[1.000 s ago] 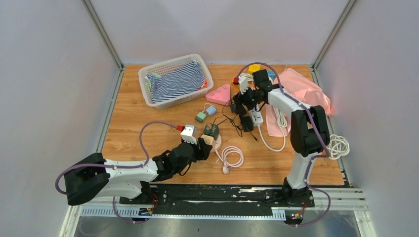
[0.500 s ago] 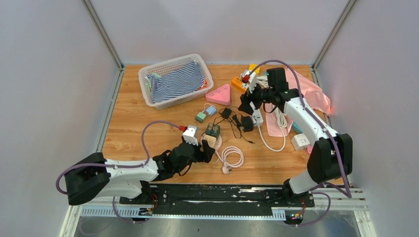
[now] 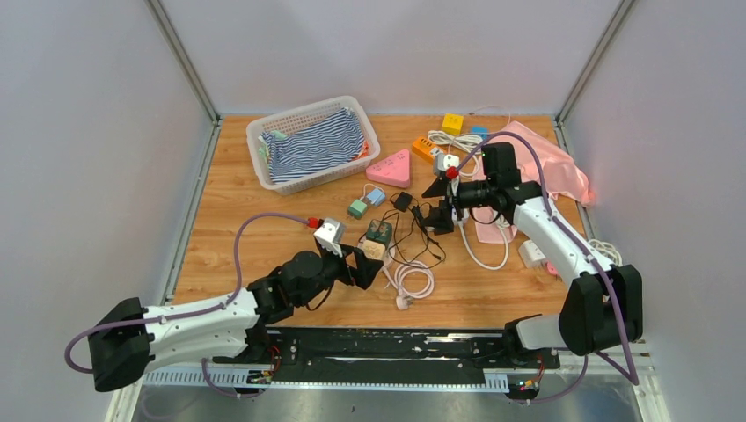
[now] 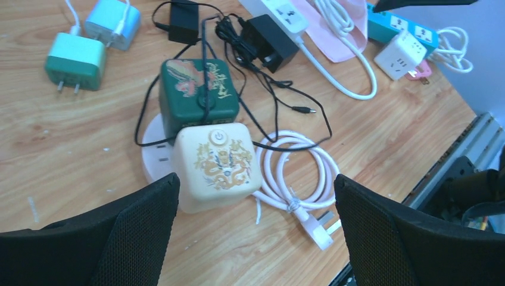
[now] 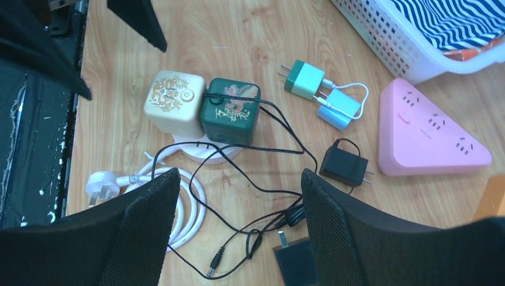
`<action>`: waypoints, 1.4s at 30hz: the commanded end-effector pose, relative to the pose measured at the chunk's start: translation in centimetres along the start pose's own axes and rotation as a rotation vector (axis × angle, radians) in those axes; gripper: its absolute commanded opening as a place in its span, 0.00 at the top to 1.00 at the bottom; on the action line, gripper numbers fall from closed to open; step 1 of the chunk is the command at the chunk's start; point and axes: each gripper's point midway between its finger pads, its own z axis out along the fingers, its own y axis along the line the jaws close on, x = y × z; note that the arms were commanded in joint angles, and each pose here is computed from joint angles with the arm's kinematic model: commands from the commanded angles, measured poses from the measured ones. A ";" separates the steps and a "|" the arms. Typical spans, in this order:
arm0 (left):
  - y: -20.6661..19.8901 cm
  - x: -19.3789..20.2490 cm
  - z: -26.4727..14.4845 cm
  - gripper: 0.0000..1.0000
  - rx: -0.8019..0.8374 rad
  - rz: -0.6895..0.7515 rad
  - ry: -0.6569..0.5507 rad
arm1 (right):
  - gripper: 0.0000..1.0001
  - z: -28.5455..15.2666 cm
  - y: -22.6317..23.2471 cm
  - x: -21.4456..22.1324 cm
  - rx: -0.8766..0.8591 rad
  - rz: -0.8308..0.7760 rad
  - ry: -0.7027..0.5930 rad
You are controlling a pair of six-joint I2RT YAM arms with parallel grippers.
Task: Pull the plug off the socket
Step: Remove the plug from the socket.
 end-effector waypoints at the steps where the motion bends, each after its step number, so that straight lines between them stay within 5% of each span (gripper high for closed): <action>1: 1.4 -0.4 -0.2 0.00 -0.062 0.046 0.075 | 0.25 -0.1 1.0 -1.2 -0.055 -0.058 -0.070; 11: 2.9 0.6 1.8 0.05 -0.298 0.192 0.418 | 0.25 0.1 0.6 -0.7 -0.045 -0.001 -0.051; 34: 3.7 5.7 6.2 0.37 -0.326 0.284 0.600 | 0.25 0.6 0.8 -0.3 -0.080 0.047 -0.062; 37: 3.9 5.8 6.1 0.51 -0.332 0.289 0.597 | 0.25 0.7 1.0 -0.2 -0.087 0.056 -0.064; 42: 3.5 5.6 6.0 0.99 -0.289 0.314 0.592 | 0.25 0.8 1.1 -0.2 -0.103 0.082 -0.073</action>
